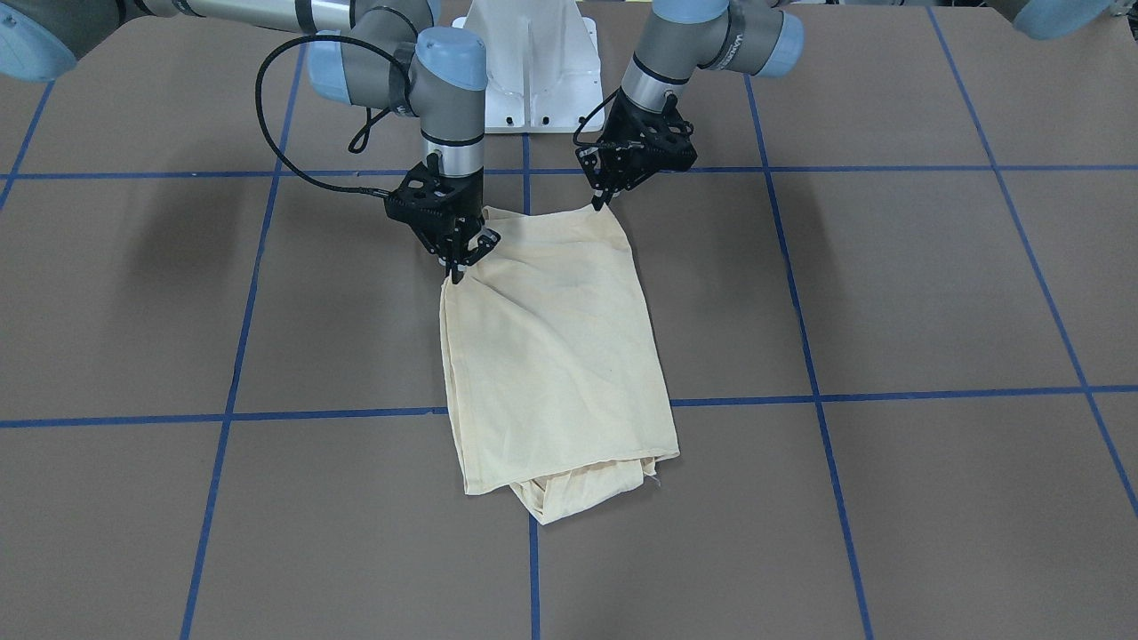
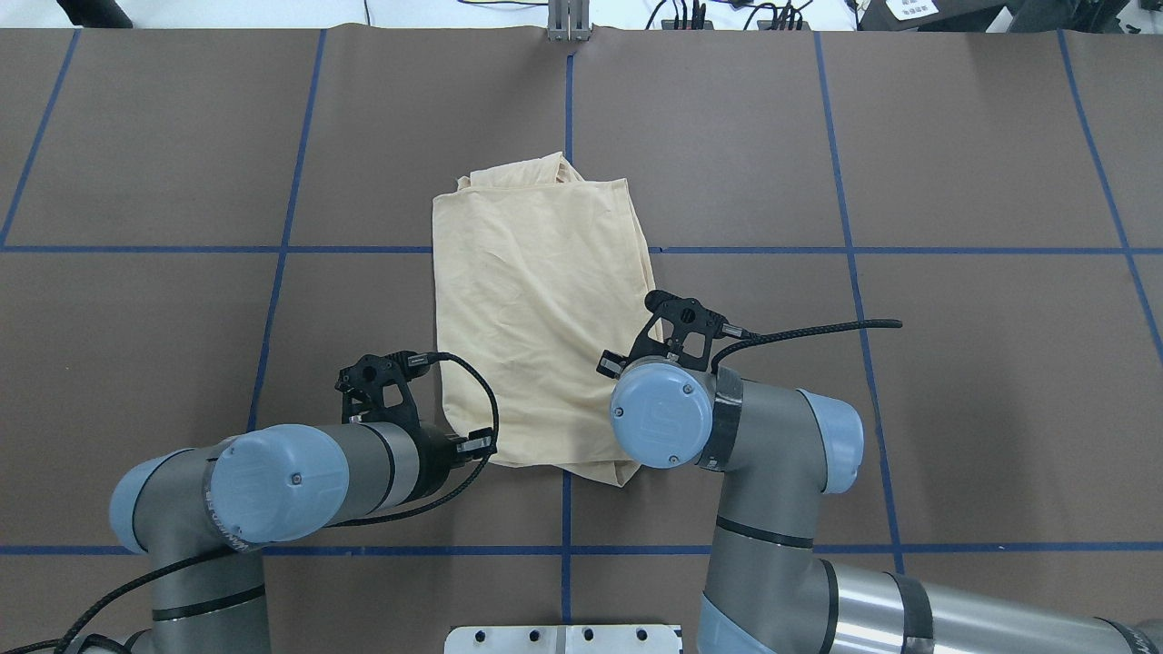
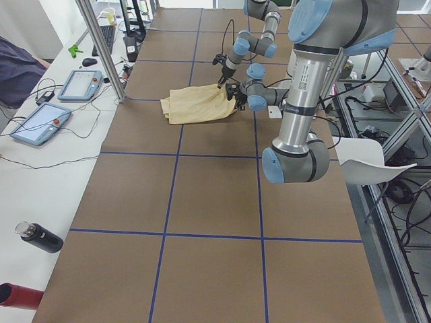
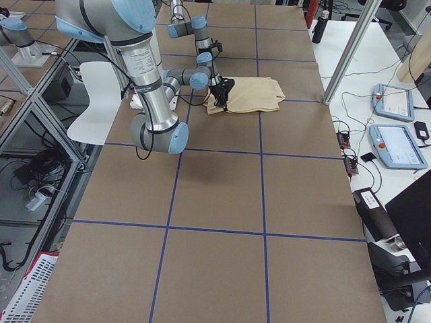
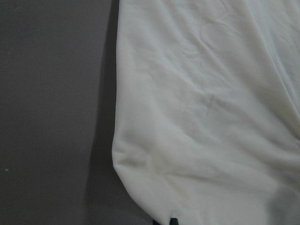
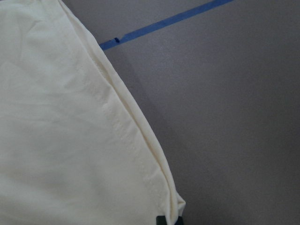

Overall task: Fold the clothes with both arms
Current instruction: 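Lift the near edge with both grippers and fold it away from the robot, then release the shirt and raise the left gripper away while the right gripper presses the fold, then press down on the folded bundle with the right gripper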

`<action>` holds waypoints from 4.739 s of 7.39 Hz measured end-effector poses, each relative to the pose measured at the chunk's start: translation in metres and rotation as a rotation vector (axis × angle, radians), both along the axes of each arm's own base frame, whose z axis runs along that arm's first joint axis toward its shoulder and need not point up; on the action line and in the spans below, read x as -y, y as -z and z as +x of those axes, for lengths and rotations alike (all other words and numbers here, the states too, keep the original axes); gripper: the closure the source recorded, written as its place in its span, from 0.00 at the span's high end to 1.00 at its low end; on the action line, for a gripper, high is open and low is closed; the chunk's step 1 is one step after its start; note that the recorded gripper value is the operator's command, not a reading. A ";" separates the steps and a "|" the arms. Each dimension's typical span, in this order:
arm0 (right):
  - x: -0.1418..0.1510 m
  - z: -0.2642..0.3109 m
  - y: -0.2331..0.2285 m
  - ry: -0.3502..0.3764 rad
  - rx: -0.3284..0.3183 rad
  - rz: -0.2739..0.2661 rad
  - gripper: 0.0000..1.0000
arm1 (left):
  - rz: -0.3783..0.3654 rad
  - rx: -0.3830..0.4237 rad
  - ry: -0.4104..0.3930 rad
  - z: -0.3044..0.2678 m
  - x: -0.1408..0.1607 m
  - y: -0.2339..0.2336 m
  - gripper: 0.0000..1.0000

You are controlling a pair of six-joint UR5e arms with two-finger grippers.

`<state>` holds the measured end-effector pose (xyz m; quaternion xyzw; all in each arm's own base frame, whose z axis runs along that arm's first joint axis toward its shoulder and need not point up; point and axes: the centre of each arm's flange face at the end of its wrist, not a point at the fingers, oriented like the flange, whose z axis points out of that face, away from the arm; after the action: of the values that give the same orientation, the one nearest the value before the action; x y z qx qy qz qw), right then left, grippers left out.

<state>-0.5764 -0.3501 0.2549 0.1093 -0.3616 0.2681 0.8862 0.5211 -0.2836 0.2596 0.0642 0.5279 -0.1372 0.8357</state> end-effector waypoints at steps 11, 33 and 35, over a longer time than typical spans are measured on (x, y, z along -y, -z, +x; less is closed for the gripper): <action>-0.012 0.083 0.020 0.017 0.011 0.051 0.00 | 0.085 0.181 0.001 -0.071 0.090 0.094 0.00; 0.096 -0.068 0.066 0.001 -0.110 -0.004 0.00 | 0.521 0.400 -0.190 -0.147 0.319 -0.031 1.00; 0.147 -0.048 0.049 -0.014 -0.164 0.055 0.57 | 0.521 0.400 -0.190 -0.147 0.319 -0.032 1.00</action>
<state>-0.6247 -0.4972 0.2060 0.1575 -0.2941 0.2545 0.9077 0.3738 -0.6028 0.2913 0.2516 0.3746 0.0960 0.8872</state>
